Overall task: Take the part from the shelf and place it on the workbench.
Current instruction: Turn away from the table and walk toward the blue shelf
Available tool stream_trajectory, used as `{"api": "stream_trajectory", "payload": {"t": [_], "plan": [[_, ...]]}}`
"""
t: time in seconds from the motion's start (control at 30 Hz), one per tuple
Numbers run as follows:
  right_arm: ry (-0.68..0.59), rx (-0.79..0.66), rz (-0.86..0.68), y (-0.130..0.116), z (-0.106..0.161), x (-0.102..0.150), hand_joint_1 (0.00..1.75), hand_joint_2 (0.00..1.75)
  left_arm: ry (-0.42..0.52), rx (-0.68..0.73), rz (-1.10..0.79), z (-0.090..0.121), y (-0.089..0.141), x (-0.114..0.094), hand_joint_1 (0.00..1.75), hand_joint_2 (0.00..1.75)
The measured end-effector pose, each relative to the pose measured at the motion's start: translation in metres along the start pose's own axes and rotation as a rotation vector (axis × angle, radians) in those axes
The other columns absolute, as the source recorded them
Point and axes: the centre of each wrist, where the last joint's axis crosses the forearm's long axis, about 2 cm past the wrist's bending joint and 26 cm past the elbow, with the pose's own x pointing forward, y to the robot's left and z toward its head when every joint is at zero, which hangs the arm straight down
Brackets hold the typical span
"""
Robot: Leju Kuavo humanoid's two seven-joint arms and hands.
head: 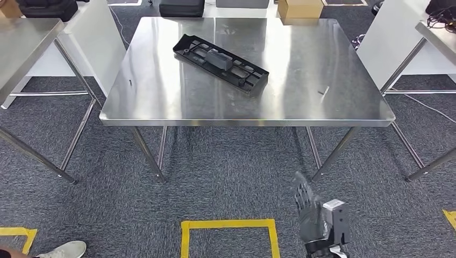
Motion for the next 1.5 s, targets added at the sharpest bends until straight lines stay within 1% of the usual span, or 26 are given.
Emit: {"api": "stream_trajectory", "payload": {"t": [0.1, 0.17, 0.23, 0.33, 0.4, 0.5, 0.6, 0.73, 1.0, 1.5], "plan": [[0.246, -0.078, 0.047, -0.018, 0.0, -0.06, 0.0, 0.0, -0.005, -0.006, -0.004, -0.002, -0.001, 0.006, 0.0, 0.0], [0.429, -0.142, 0.076, -0.028, 0.01, -0.094, 0.0, 0.0, -0.004, -0.013, -0.015, -0.003, -0.001, 0.008, 0.0, 0.0], [0.633, -0.204, 0.114, -0.033, 0.028, -0.121, 0.0, 0.0, 0.003, -0.018, -0.031, -0.003, 0.0, 0.008, 0.0, 0.0], [0.915, -0.251, 0.172, -0.035, 0.061, -0.148, 0.0, 0.0, 0.007, -0.022, -0.056, -0.004, 0.001, 0.011, 0.0, 0.0], [1.04, -0.236, 0.201, -0.034, 0.08, -0.159, 0.0, 0.0, 0.003, -0.025, -0.069, -0.005, 0.001, 0.015, 0.0, 0.0], [1.168, -0.199, 0.237, -0.03, 0.103, -0.169, 0.0, 0.0, 0.0, -0.028, -0.082, -0.007, 0.003, 0.018, 0.0, 0.0], [1.234, -0.165, 0.253, -0.028, 0.116, -0.174, 0.0, 0.0, 0.004, -0.03, -0.088, -0.008, 0.005, 0.019, 0.0, 0.0], [1.273, -0.107, 0.282, -0.024, 0.125, -0.177, 0.0, 0.0, 0.005, -0.035, -0.102, -0.008, 0.005, 0.022, 0.0, 0.0], [1.27, -0.074, 0.333, -0.019, 0.126, -0.178, 0.0, 0.0, -0.002, -0.038, -0.112, -0.011, 0.006, 0.028, 0.0, 0.0], [1.251, -0.04, 0.293, -0.015, 0.124, -0.178, 0.0, 0.0, 0.0, -0.061, -0.144, -0.011, 0.008, 0.028, 0.0, 0.0]]}}
